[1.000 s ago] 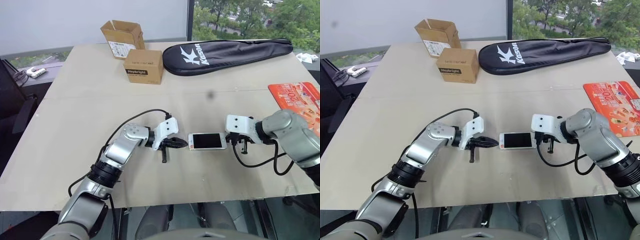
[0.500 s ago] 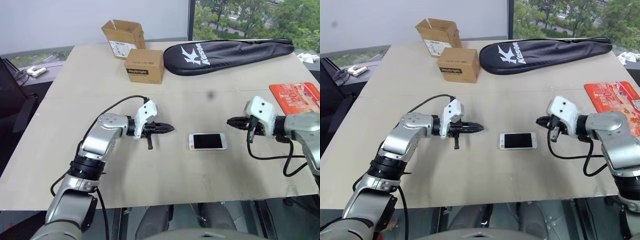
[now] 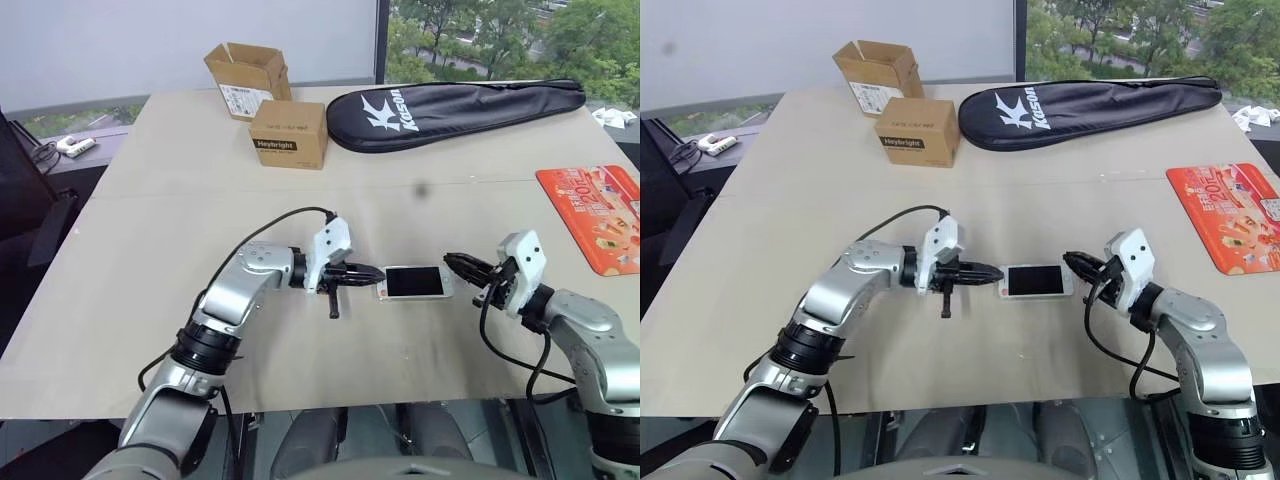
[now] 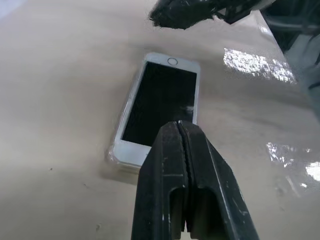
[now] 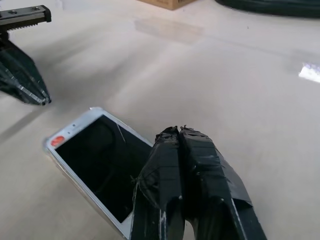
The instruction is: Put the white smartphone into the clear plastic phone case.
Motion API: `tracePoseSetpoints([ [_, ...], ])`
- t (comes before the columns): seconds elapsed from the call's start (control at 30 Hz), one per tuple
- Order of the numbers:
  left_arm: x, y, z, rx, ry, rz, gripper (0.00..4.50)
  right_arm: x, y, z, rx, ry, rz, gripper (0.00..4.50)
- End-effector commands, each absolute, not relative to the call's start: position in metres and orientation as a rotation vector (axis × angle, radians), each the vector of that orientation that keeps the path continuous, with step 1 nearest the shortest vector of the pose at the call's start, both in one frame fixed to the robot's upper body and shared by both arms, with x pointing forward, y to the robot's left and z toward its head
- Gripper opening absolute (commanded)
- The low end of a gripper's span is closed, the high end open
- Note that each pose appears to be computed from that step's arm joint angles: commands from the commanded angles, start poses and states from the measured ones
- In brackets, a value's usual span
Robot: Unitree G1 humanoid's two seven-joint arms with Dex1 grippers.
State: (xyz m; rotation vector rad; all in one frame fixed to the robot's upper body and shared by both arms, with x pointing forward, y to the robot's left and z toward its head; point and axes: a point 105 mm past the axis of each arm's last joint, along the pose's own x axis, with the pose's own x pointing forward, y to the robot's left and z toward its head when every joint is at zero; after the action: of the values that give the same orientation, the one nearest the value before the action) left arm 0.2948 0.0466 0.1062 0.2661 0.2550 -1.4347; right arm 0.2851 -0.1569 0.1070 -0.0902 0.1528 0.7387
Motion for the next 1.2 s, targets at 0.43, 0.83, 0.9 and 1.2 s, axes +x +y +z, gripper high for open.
tracePoseSetpoints([
  [0.43,0.302,0.048,0.066,0.394,0.286,-1.32,0.0,0.274,-0.165,0.044,-0.155,0.448,0.741,0.04],
  [0.83,0.299,0.047,0.061,0.399,0.278,-1.3,0.0,0.267,-0.184,-0.002,-0.076,0.816,0.641,0.04],
  [0.9,0.299,0.048,0.061,0.399,0.278,-1.297,0.0,0.257,-0.185,-0.008,-0.157,0.863,0.676,0.04],
  [1.2,0.297,0.046,0.06,0.397,0.279,-1.309,0.0,0.246,-0.169,0.014,-0.202,0.712,0.873,0.04],
])
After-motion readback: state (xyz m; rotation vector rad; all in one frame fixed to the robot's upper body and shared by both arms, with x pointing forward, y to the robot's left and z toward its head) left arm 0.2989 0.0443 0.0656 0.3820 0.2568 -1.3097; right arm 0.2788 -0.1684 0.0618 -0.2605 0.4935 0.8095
